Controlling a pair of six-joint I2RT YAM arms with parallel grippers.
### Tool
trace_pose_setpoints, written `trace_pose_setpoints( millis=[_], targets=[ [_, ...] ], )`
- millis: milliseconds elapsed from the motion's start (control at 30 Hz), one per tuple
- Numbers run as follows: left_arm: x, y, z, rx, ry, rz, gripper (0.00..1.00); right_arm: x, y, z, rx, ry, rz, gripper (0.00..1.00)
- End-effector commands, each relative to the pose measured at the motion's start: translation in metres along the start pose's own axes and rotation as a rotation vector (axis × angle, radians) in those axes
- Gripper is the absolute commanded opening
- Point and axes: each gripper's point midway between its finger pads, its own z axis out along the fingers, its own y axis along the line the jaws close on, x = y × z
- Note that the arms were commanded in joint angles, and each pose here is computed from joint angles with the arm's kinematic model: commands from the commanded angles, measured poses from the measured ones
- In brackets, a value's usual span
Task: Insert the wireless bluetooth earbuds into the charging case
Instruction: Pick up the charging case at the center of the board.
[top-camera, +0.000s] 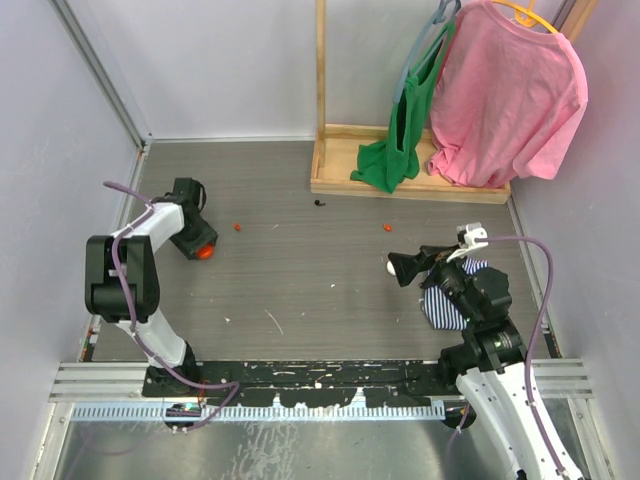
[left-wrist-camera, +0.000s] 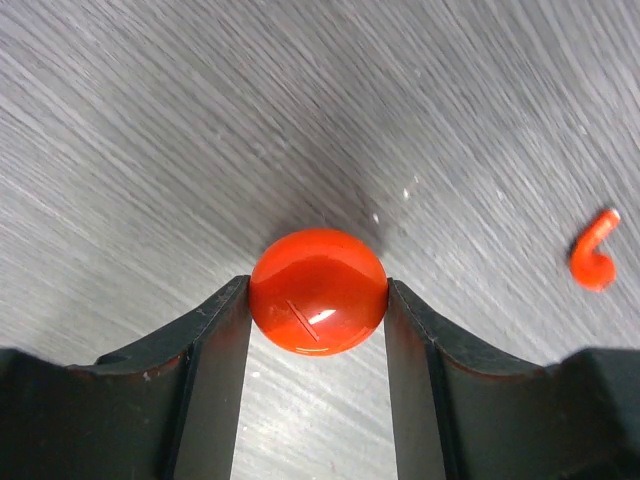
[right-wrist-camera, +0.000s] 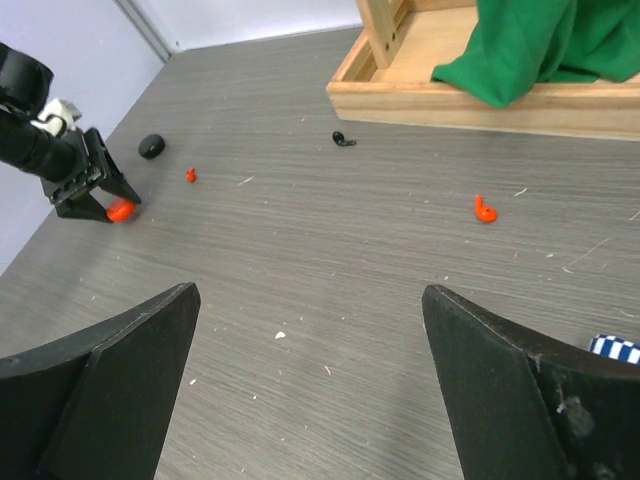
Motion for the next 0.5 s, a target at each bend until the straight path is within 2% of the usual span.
trace_pose_setpoints(
  millis=[0,300,467],
  targets=[
    [0.003,-0.018,-0.035,0.133,-0.058,0.085,0.41,-0.006,0.018,0.005,-0.088,0.014,0.003,1.00],
    [0.039,-0.046,-0.092,0.301,-0.152,0.340,0.41,0.013,0.027,0.015,-0.156,0.126,0.045,1.00],
    [0.064,-0.065,-0.123,0.421,-0.206,0.517,0.39,0.024,0.042,0.020,-0.263,0.166,0.065,1.00]
  ],
)
